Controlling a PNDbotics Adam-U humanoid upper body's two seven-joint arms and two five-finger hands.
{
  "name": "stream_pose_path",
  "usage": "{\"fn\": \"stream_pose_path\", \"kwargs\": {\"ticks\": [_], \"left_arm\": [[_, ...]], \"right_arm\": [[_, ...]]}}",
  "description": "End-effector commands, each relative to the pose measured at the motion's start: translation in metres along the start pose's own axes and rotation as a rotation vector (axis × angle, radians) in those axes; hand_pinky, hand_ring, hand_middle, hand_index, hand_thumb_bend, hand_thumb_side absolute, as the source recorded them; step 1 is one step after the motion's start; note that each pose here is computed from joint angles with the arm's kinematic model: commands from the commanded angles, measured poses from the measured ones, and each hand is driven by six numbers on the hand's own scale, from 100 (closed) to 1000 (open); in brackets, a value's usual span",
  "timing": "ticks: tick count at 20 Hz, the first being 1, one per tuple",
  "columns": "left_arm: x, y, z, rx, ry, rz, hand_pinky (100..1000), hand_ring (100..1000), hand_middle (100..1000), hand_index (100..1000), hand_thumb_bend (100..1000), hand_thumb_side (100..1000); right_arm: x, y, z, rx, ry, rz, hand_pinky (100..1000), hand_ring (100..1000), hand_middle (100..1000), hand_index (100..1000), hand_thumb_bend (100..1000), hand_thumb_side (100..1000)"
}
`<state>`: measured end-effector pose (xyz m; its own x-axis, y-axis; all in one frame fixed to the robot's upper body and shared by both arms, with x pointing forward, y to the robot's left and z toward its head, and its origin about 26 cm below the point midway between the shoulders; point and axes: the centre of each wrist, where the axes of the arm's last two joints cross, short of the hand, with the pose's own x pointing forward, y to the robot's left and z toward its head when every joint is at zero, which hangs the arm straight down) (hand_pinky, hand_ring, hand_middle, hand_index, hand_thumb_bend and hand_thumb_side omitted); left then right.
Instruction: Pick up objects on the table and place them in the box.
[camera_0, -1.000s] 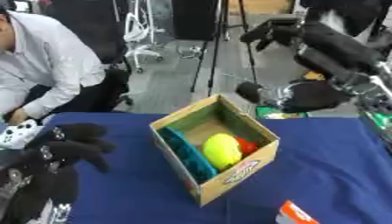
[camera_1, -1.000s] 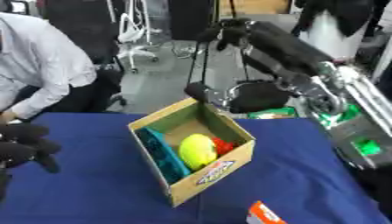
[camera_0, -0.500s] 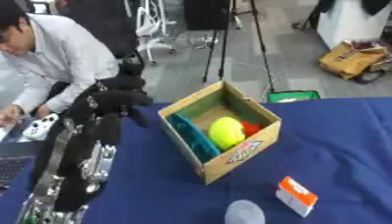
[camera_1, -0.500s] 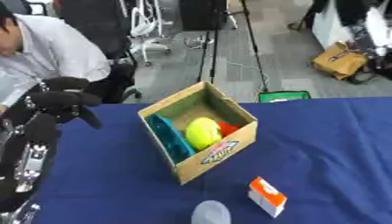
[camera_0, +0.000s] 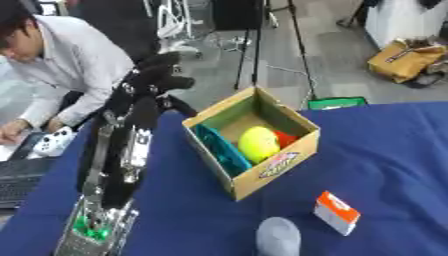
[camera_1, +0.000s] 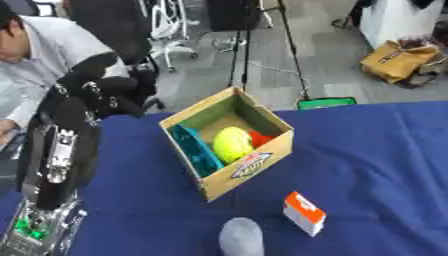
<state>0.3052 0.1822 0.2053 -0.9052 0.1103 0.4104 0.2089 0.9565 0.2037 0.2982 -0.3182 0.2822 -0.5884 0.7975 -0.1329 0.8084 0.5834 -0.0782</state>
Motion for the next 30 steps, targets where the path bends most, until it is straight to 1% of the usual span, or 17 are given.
{"fn": "stream_pose_path", "kwargs": {"ticks": [1,2,5,6,9,13,14,15,22,30], "left_arm": [[0.004,0.002,-0.003,0.028,-0.021,0.003,550,754,838,835,100,666],[0.004,0.002,-0.003,0.035,-0.021,0.006,550,754,839,837,100,674],[0.004,0.001,-0.002,0.064,-0.021,0.014,551,754,840,841,100,686],[0.003,0.001,-0.002,0.071,-0.021,0.016,551,754,841,841,100,696],[0.003,0.001,0.0,0.092,-0.017,0.018,550,752,840,841,100,700],[0.003,0.002,0.001,0.111,-0.014,0.017,547,747,835,837,100,708],[0.003,0.002,0.001,0.114,-0.014,0.017,546,745,833,834,100,742],[0.003,0.003,0.001,0.118,-0.014,0.017,546,744,832,834,100,711],[0.003,0.005,0.001,0.139,-0.013,0.018,542,741,827,826,100,717],[0.003,0.005,0.001,0.153,-0.011,0.022,537,740,828,825,100,726]], "right_arm": [[0.0,-0.007,0.01,-0.102,-0.012,0.06,810,738,718,835,103,1000],[0.0,-0.008,0.02,-0.115,0.005,0.083,812,735,706,819,100,1000],[0.001,-0.012,0.046,-0.142,0.066,0.166,814,729,696,818,104,995],[0.002,-0.012,0.052,-0.139,0.076,0.185,812,728,690,839,100,990],[0.003,-0.015,0.065,-0.113,0.082,0.223,813,733,687,822,100,991],[0.003,-0.017,0.07,-0.095,0.064,0.228,809,736,688,825,100,972],[0.003,-0.018,0.071,-0.094,0.063,0.229,808,734,686,824,100,968],[0.003,-0.018,0.071,-0.093,0.065,0.232,808,733,685,824,100,966],[0.002,-0.02,0.072,-0.1,0.081,0.243,803,725,679,822,100,951],[0.003,-0.019,0.074,-0.109,0.099,0.23,782,707,670,819,100,933]]}}
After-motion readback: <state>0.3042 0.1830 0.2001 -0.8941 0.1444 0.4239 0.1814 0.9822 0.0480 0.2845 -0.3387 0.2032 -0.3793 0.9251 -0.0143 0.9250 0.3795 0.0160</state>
